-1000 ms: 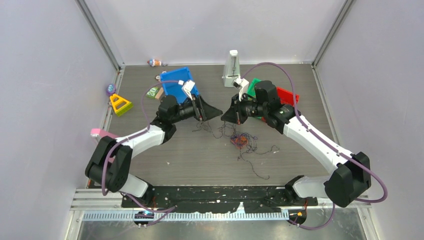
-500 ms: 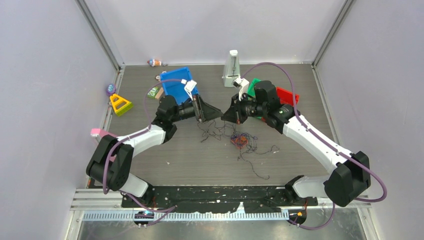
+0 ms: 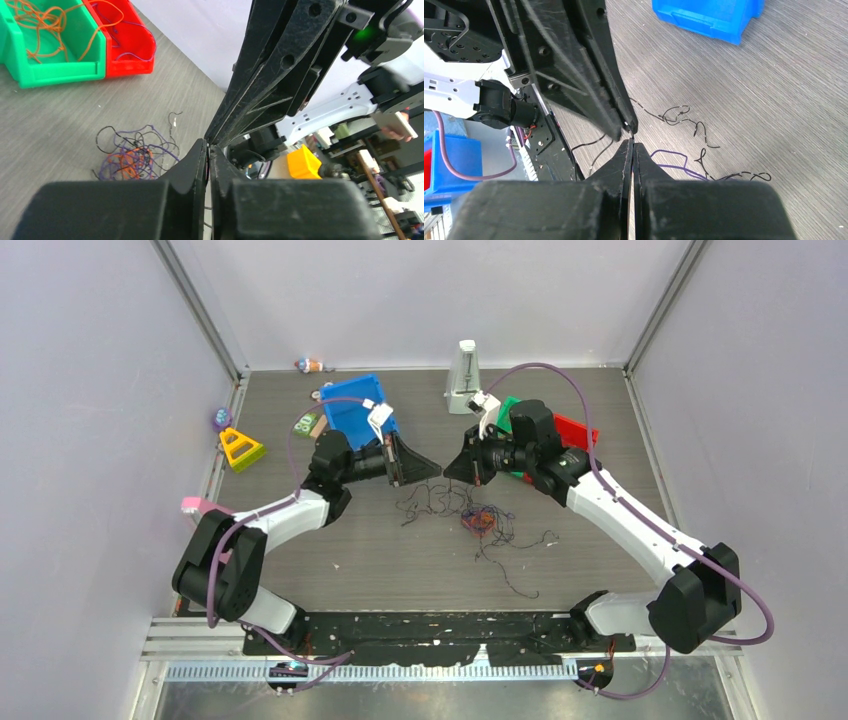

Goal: Untangle the cables
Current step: Untie the cable.

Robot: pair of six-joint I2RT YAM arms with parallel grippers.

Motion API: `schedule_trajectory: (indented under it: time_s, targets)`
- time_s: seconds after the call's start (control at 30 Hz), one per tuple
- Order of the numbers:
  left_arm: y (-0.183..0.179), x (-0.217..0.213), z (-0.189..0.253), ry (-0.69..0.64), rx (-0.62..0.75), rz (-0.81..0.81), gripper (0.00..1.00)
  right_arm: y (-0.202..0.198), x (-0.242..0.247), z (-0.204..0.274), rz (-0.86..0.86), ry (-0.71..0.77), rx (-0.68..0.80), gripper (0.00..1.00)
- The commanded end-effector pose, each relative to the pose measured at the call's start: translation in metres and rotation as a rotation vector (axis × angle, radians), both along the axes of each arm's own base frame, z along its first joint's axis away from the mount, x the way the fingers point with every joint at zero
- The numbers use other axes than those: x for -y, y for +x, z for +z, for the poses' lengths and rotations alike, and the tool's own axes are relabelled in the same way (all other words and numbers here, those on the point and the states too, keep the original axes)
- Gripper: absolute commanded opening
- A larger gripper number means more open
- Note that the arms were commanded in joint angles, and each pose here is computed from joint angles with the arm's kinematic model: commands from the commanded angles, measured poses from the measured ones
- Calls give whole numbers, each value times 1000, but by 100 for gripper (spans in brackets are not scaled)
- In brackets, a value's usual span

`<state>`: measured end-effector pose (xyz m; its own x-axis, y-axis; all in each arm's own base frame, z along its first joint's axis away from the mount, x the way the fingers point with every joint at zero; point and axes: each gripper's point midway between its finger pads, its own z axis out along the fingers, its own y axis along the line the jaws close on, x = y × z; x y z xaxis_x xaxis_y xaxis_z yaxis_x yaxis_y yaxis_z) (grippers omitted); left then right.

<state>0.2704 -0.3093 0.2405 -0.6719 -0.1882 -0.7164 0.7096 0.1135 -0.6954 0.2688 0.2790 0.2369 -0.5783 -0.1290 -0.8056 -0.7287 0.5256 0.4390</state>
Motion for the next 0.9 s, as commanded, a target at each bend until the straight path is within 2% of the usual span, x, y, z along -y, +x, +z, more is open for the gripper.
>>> schedule_trajectory:
  time_s: [0.0, 0.23, 0.27, 0.3, 0.33, 0.37, 0.4, 0.47, 0.7, 0.87]
  targets:
    - [-4, -2, 5, 11, 72, -20, 0, 5, -2, 29, -4, 46, 58, 5]
    - [-3, -4, -1, 72, 88, -19, 0, 6, -1, 27, -11, 45, 66, 6]
    - [-4, -4, -2, 83, 91, -17, 0, 6, -1, 27, -12, 44, 66, 9]
    - [-3, -6, -2, 94, 99, -6, 0, 7, -1, 26, -15, 42, 64, 17]
    - [-1, -8, -4, 108, 101, 15, 0, 10, 1, 24, -35, 34, 68, 46]
    - [1, -10, -5, 119, 106, 35, 0, 9, 4, 19, -47, 23, 64, 58]
    - [2, -12, -5, 124, 111, 53, 0, 12, 7, 16, -67, 14, 72, 76]
    - [5, -18, -1, 111, 117, 81, 0, 13, 14, 6, -84, -2, 86, 86]
    - [7, -23, 9, 104, 132, 89, 0, 26, 33, -44, -205, 26, 100, 87]
    - [7, -24, 13, 103, 138, 96, 0, 27, 35, -77, -241, 56, 52, 86]
